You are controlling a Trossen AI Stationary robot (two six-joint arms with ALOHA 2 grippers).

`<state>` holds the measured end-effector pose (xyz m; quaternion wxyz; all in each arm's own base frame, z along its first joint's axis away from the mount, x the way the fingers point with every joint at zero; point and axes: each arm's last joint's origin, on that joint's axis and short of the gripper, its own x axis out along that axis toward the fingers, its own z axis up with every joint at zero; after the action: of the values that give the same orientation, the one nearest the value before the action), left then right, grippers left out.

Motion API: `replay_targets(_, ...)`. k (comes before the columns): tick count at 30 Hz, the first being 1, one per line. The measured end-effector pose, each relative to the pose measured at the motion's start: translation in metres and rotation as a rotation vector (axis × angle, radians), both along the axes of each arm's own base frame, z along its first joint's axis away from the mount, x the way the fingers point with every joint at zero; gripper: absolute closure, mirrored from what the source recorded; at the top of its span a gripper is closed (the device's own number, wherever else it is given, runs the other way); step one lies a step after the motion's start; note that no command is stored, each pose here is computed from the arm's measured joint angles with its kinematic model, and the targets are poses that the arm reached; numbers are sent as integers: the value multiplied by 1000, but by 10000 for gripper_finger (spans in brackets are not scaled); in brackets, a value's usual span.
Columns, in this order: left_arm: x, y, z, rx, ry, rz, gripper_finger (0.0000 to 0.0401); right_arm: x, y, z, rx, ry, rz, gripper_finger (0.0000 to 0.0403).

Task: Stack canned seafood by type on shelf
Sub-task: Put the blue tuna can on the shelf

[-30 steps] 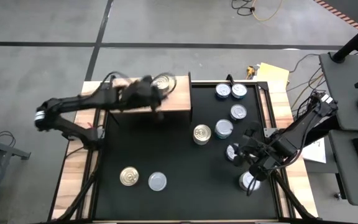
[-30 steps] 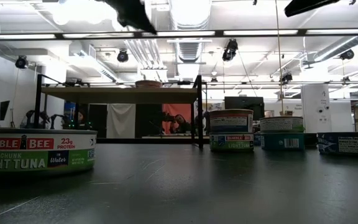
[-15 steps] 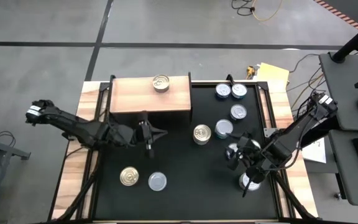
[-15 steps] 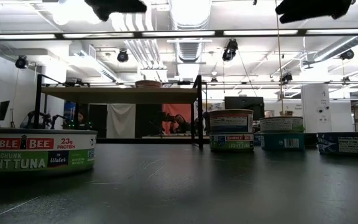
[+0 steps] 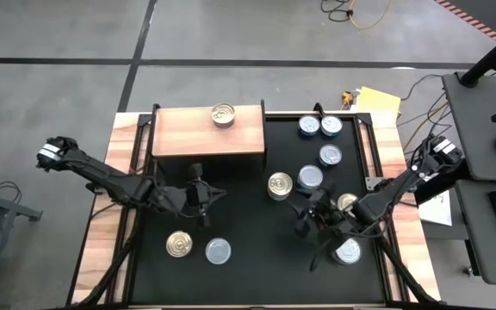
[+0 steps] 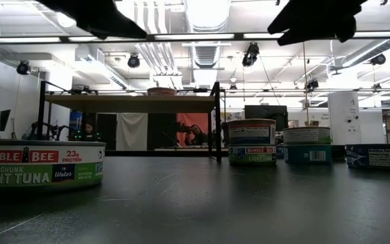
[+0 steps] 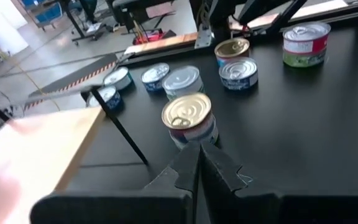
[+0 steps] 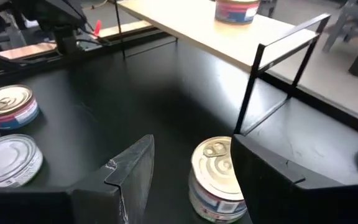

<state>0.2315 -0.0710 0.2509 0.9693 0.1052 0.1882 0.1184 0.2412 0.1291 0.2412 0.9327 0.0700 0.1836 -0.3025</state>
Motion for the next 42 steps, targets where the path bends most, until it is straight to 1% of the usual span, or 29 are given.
replay_targets(4, -1, 0, -8, -9, 20, 8, 401, 4, -2, 3, 37, 0, 6, 200)
replay_targets(8, 1, 0, -14, -6, 41, 10, 401, 5, -6, 1, 102, -4, -22, 200)
replay_targets(11, 2, -1, -17, -12, 48, 14, 401, 5, -14, -2, 221, 24, -45, 200)
replay_targets(16, 3, -1, -18, -13, 47, 14, 401, 3, -31, -13, 437, 184, -95, 201)
replay_targets(19, 3, -1, -17, -5, 42, 10, 401, -2, -39, -20, 570, 296, -163, 208)
replay_targets(23, 4, -2, -15, 13, 25, -1, 401, -13, -46, -28, 677, 448, -267, 224)
replay_targets(27, 5, -2, -13, 31, 13, -6, 401, -20, -46, -32, 730, 546, -327, 244)
replay_targets(34, 6, -2, -11, 41, -7, -9, 401, -18, -43, -39, 771, 615, -314, 288)
replay_targets(42, 6, -2, -11, 42, -11, -9, 401, -12, -40, -54, 743, 695, -320, 369)
